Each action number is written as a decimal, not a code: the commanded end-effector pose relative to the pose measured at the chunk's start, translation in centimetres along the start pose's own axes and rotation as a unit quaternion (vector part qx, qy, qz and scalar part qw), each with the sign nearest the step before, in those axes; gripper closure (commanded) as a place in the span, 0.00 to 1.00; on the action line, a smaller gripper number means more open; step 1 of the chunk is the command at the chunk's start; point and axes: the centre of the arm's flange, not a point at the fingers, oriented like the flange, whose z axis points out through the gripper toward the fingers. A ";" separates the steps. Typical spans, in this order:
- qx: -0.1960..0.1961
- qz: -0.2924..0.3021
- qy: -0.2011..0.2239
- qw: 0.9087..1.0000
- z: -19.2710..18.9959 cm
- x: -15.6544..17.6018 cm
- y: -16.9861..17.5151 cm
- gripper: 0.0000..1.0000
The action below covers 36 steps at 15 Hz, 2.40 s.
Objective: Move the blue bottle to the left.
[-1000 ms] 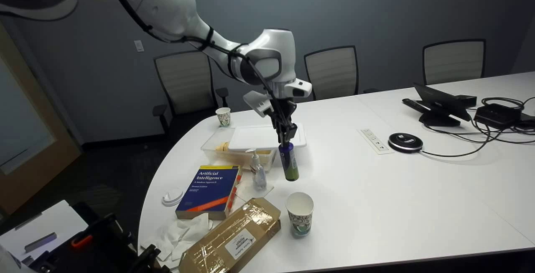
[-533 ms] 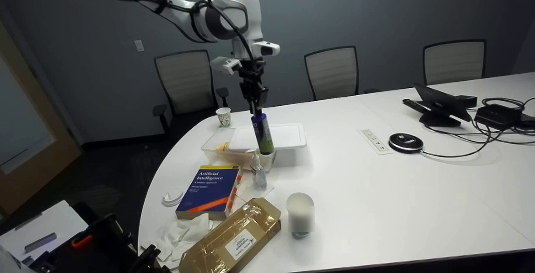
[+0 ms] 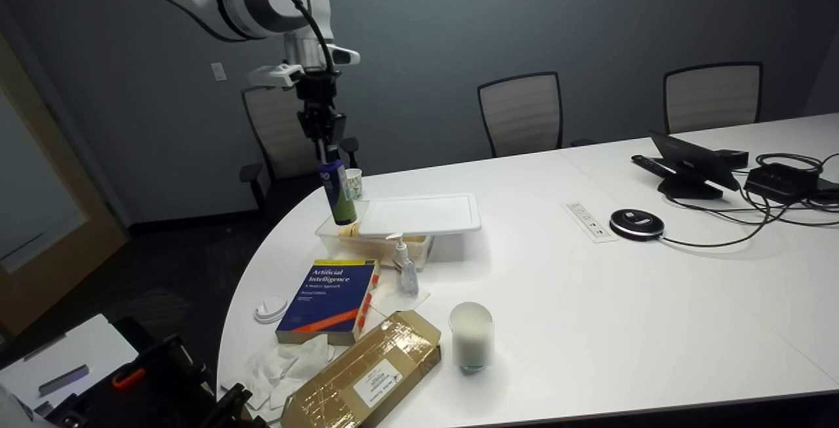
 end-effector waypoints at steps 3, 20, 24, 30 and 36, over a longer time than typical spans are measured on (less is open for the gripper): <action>-0.013 -0.117 -0.032 0.993 4.1 -3.4 -8.5 0.92; 0.039 -0.327 0.007 0.944 18.3 -5.5 -23.2 0.92; 0.026 -0.334 0.026 0.942 21.8 -4.5 -23.7 0.92; 0.016 -0.342 0.033 0.939 23.7 -3.2 -23.8 0.44; 0.025 -0.335 0.027 0.941 22.1 -2.5 -23.9 0.06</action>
